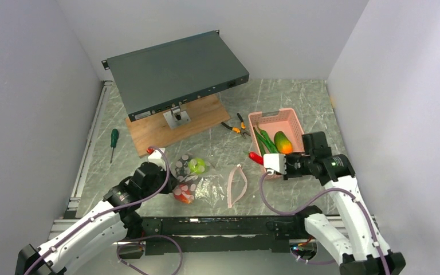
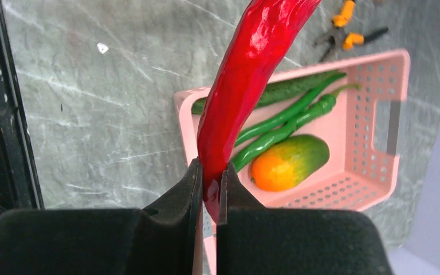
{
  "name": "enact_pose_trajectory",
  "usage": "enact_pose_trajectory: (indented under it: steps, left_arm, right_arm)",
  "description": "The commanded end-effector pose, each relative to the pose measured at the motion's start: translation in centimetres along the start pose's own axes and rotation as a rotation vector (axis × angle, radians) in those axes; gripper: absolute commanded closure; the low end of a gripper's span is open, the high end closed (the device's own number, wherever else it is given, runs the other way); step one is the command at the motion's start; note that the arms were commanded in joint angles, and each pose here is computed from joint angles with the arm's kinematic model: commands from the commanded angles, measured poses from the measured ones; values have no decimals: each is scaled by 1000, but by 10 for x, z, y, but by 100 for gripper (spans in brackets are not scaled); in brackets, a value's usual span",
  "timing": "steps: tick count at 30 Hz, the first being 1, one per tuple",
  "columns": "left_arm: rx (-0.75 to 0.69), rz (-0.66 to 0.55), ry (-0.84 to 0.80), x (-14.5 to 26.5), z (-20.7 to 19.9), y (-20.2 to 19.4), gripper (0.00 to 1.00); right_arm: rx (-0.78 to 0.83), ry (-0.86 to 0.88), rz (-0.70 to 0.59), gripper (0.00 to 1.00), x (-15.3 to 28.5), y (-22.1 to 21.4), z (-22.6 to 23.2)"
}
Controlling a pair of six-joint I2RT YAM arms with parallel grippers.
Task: Open the zip-top bag and remove the fake food
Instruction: Pick up the fake vegetable from the zipper food storage bag, then place the fake vegetable in the bin.
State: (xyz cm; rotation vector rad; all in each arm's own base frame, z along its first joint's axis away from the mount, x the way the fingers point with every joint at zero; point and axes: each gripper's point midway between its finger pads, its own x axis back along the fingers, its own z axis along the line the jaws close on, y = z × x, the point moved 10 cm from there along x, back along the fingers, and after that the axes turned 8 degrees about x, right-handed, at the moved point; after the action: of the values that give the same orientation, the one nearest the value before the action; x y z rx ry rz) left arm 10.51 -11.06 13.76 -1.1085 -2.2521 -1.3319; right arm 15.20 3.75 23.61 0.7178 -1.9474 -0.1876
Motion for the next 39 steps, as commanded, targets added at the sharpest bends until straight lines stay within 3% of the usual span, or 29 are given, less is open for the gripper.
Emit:
enact_pose_trajectory:
  steps: [1, 4, 9, 16, 23, 25, 33, 39]
  left_arm:
    - [8, -28, -40, 0, -3, 1, 100]
    - [0, -23, -64, 1, -6, 3, 100]
    - [-7, -37, -91, 3, -9, 6, 100]
    - [25, -39, -167, 2, -13, 3, 100]
    - [78, -35, -209, -3, -11, -5, 100]
    - [90, -32, -220, -3, -11, -6, 100]
    - [95, -28, -245, -1, -13, -7, 100]
    - [72, -9, -241, -2, -14, -6, 100]
  right_arm:
    - [-174, -126, -107, 100, 8, 0, 0]
    - [-425, -271, -77, 100, 12, -12, -13]
    - [-686, -420, -37, 100, 9, -35, -31]
    - [-912, -358, -137, 100, -8, -63, -41]
    - [-1028, -222, -193, 98, -33, -81, -47]
    - [-1056, -190, -191, 91, -39, -85, -46]
    - [-1064, -222, -175, 37, -41, -91, -40]
    - [-1026, -247, -194, 26, -34, -88, -39]
